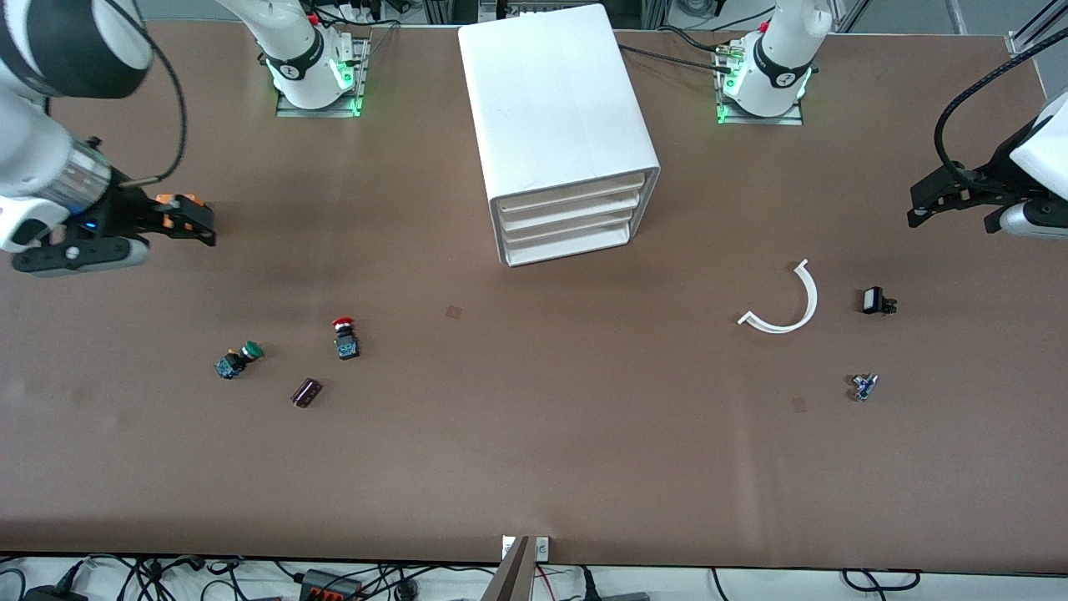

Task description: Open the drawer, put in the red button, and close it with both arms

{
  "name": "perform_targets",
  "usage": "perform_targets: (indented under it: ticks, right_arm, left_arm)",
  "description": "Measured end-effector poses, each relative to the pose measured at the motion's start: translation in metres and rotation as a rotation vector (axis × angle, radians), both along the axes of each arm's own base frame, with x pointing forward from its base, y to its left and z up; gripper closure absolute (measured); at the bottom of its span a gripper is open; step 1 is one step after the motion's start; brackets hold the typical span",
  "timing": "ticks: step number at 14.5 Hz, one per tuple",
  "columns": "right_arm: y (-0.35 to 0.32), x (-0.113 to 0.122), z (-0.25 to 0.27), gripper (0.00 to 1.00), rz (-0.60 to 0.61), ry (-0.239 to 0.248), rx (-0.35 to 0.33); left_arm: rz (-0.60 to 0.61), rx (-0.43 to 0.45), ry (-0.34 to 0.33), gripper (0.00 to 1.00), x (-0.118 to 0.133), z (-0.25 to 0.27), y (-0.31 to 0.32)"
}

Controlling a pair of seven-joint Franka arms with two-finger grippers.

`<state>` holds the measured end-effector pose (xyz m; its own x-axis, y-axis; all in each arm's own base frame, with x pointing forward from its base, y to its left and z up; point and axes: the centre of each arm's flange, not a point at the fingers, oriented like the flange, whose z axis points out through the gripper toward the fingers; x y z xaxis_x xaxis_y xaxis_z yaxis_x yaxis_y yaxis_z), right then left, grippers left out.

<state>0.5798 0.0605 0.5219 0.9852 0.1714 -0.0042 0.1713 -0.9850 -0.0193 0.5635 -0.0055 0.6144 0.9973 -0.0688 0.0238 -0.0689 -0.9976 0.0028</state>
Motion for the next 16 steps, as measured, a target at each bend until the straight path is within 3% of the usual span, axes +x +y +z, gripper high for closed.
perform_targets:
  ticks: [5,9,12,16]
  right_arm:
    - [0.068,0.012,-0.024,0.00,0.029,-0.011,0.170]
    - [0.131,0.017,-0.035,0.00,0.096,-0.001,0.227]
    - [0.169,0.016,-0.043,0.00,0.151,0.009,0.227]
    - [0.170,0.020,-0.050,0.00,0.149,0.017,0.222]
  left_arm:
    - [0.000,0.000,0.027,0.00,-0.002,-0.003,0.000]
    - [-0.009,-0.033,0.161,0.00,-0.018,-0.011,-0.008]
    - [-0.035,-0.188,0.309,0.00,-0.027,-0.030,-0.031]
    - [-0.069,-0.455,0.489,0.00,-0.006,-0.093,-0.078]
